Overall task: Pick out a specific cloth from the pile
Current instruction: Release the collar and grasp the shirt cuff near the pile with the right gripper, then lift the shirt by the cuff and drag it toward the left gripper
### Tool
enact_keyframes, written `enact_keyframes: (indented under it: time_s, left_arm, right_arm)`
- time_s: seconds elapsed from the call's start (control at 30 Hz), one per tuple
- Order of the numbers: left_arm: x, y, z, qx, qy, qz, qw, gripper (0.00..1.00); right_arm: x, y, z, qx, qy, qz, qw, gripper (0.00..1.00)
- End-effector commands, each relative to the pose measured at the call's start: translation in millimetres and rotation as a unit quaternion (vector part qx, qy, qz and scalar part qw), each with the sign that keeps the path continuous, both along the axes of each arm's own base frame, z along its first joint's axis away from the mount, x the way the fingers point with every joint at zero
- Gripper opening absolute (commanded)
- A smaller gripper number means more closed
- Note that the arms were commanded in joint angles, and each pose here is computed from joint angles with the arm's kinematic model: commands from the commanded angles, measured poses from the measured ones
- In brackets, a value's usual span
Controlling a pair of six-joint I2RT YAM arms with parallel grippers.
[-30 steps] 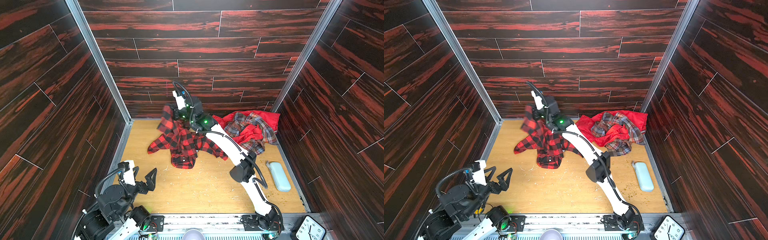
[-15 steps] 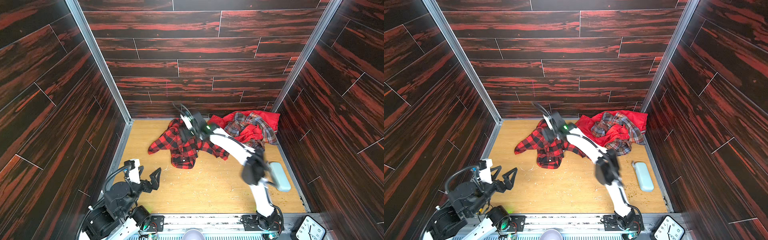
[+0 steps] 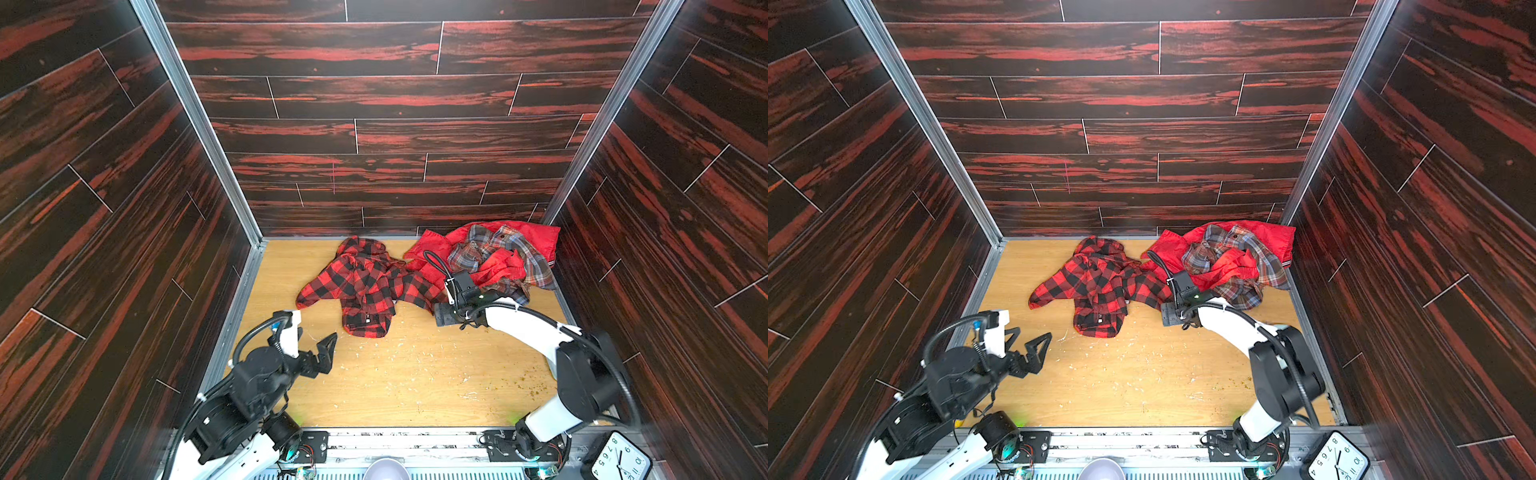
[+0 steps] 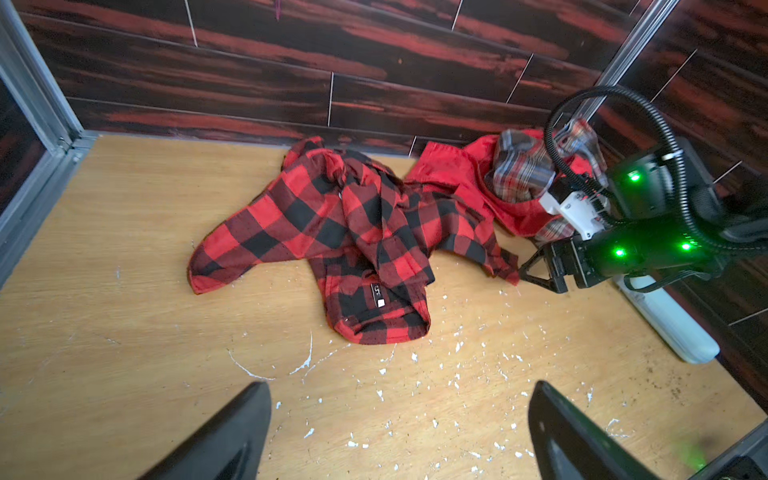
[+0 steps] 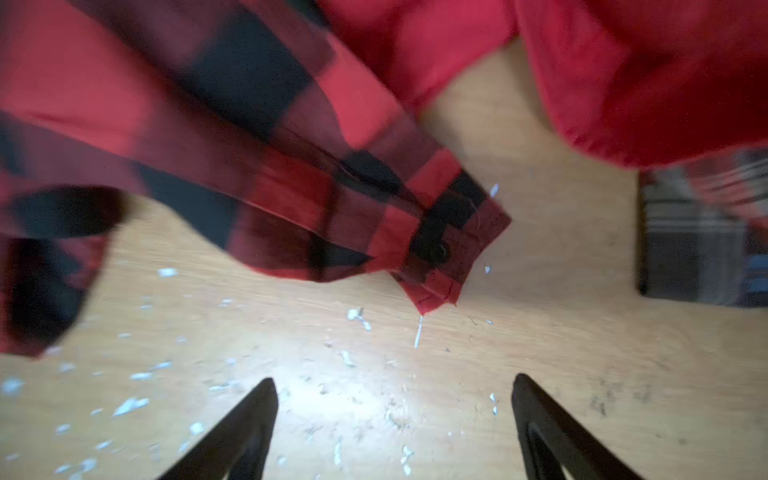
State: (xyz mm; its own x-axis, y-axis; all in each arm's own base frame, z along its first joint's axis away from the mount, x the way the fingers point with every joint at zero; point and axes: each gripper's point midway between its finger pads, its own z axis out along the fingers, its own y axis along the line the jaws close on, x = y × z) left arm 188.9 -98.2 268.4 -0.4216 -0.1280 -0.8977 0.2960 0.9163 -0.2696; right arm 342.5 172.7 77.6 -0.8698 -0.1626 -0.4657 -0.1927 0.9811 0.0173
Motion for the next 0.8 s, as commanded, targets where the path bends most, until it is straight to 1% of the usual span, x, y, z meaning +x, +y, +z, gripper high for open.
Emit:
enact_keyframes:
  time_s: [0.0,0.17,0.3,0.37,0.5,0.53,0.6,0.7,0.73,0.77]
  left_arm:
    - [-0.7,-2.5,16.4,-0.012,-0.019,-0.008,1.000,0.99]
    - [-2.7,1.1,15.5,-0.022,-0.023,-0.001,0.999,0.99]
    - [-4.2,4.5,16.6,-0.021,-0.025,0.004,0.999,0.99]
    - [-4.6,6.2,16.7,-0.020,-0.025,0.007,0.999,0.99]
    - [-4.7,6.5,14.9,-0.023,-0.025,0.008,0.999,0.99]
    - [-4.3,6.6,14.9,-0.024,-0.025,0.010,0.999,0.99]
    - [-4.3,7.2,15.0,-0.023,-0.026,0.011,0.999,0.99]
    - [-5.3,8.8,15.3,-0.022,-0.025,0.012,0.999,0.99]
    - [-5.7,9.5,15.9,-0.023,-0.026,0.013,0.999,0.99]
    - [-6.4,10.4,16.2,-0.022,-0.027,0.014,0.999,0.99]
  right_arm:
    - [8.4,-0.5,-10.0,0.022,0.005,-0.022,0.999,0.89]
    - [18.2,-2.3,-29.3,0.035,0.032,-0.021,0.999,0.87]
    - [25.9,-1.3,-41.1,0.033,0.043,-0.017,0.998,0.80]
    - [28.4,1.0,-44.8,0.037,0.051,-0.010,0.998,0.75]
    - [34.3,1.4,-45.8,0.035,0.055,-0.006,0.998,0.70]
    - [34.7,3.1,-47.9,0.037,0.061,-0.001,0.997,0.66]
    - [35.4,7.2,-50.1,0.041,0.069,0.007,0.997,0.54]
    - [36.7,10.3,-51.9,0.041,0.076,0.019,0.996,0.29]
    - [37.0,10.5,-52.8,0.041,0.077,0.020,0.996,0.19]
    - [37.0,12.6,-52.2,0.045,0.078,0.026,0.996,0.11]
